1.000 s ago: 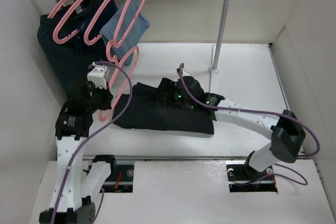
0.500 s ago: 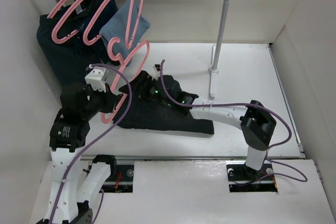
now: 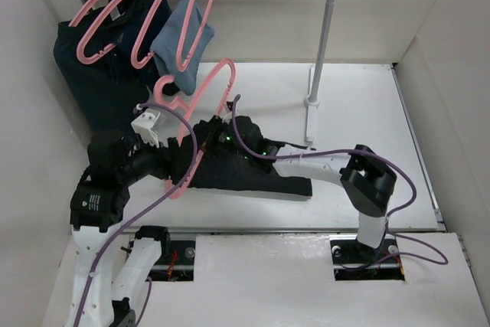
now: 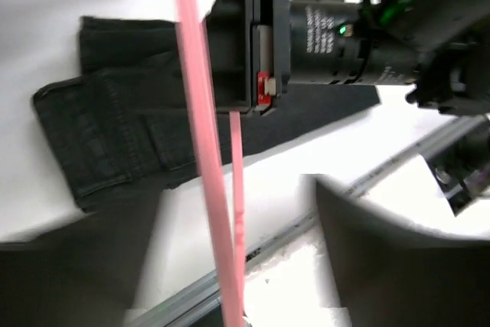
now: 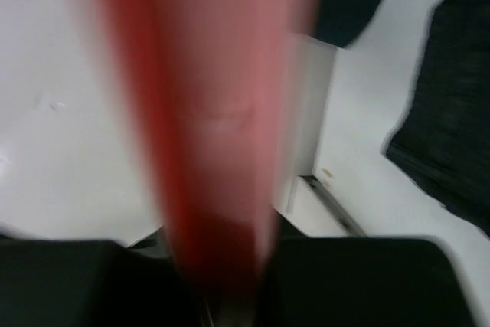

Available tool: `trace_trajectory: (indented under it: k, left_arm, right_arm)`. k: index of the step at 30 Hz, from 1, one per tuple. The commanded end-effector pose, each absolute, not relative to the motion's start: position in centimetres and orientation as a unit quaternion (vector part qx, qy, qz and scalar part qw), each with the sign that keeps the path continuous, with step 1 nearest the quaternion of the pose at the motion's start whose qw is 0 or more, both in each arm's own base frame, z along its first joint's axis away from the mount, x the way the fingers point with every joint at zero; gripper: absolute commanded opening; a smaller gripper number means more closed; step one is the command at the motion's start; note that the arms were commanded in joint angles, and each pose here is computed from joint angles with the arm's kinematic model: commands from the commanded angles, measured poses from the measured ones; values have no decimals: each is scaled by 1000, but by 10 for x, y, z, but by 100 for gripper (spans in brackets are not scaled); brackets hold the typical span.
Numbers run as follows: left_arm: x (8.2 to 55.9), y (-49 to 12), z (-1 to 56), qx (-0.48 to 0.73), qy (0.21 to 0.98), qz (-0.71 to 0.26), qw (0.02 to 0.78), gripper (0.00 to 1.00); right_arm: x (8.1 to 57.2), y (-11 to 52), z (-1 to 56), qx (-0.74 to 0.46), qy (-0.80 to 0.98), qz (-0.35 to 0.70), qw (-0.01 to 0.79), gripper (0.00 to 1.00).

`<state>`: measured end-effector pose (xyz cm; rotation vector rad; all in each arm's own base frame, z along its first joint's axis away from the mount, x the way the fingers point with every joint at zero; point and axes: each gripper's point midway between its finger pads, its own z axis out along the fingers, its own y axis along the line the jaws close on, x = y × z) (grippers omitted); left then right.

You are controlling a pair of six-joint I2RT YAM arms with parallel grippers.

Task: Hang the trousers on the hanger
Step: Pick up the hanger from the clothesline.

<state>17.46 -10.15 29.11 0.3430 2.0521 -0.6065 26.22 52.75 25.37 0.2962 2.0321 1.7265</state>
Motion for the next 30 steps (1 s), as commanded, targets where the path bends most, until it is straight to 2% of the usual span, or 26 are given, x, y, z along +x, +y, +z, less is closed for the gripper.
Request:
trace_trajectory:
  k: [1, 3, 4, 6, 7, 11, 13, 17, 21, 22, 26, 30]
  left_arm:
    - [166, -120, 324, 191, 792, -290, 501, 100]
    - [170, -119, 334, 192, 788, -285, 512, 100]
    - [174, -117, 337, 190, 786, -280, 518, 100]
    - [184, -118, 344, 194, 785, -277, 519, 100]
    - [188, -121, 348, 199, 782, -285, 518, 100]
    - [202, -136, 349, 216, 778, -327, 492, 100]
    - [217, -137, 331, 204, 798, -332, 460, 96]
    - [238, -127, 289, 201, 842, -304, 397, 94]
    - [248, -126, 262, 229, 859, -291, 353, 82]
    - [249, -129, 249, 235, 866, -289, 334, 82]
    - [255, -139, 199, 269, 890, -245, 276, 77]
    - [261, -148, 169, 280, 903, -235, 227, 77]
  right_arm:
    - [240, 505, 271, 55, 729, 631, 260, 0]
    - [235, 488, 262, 40, 739, 617, 269, 0]
    - [226, 477, 239, 32, 755, 600, 262, 0]
    - [215, 459, 241, 1, 756, 597, 267, 0]
    - [210, 447, 221, -4, 773, 579, 259, 0]
    - [203, 418, 211, -32, 780, 565, 269, 0]
    - [202, 408, 221, -42, 771, 569, 283, 0]
    - [211, 386, 236, -36, 761, 568, 310, 0]
    - [220, 364, 244, -38, 761, 560, 326, 0]
    - [221, 356, 242, -35, 769, 549, 325, 0]
    - [232, 329, 203, -8, 807, 509, 301, 0]
    - [232, 323, 148, -34, 840, 488, 235, 0]
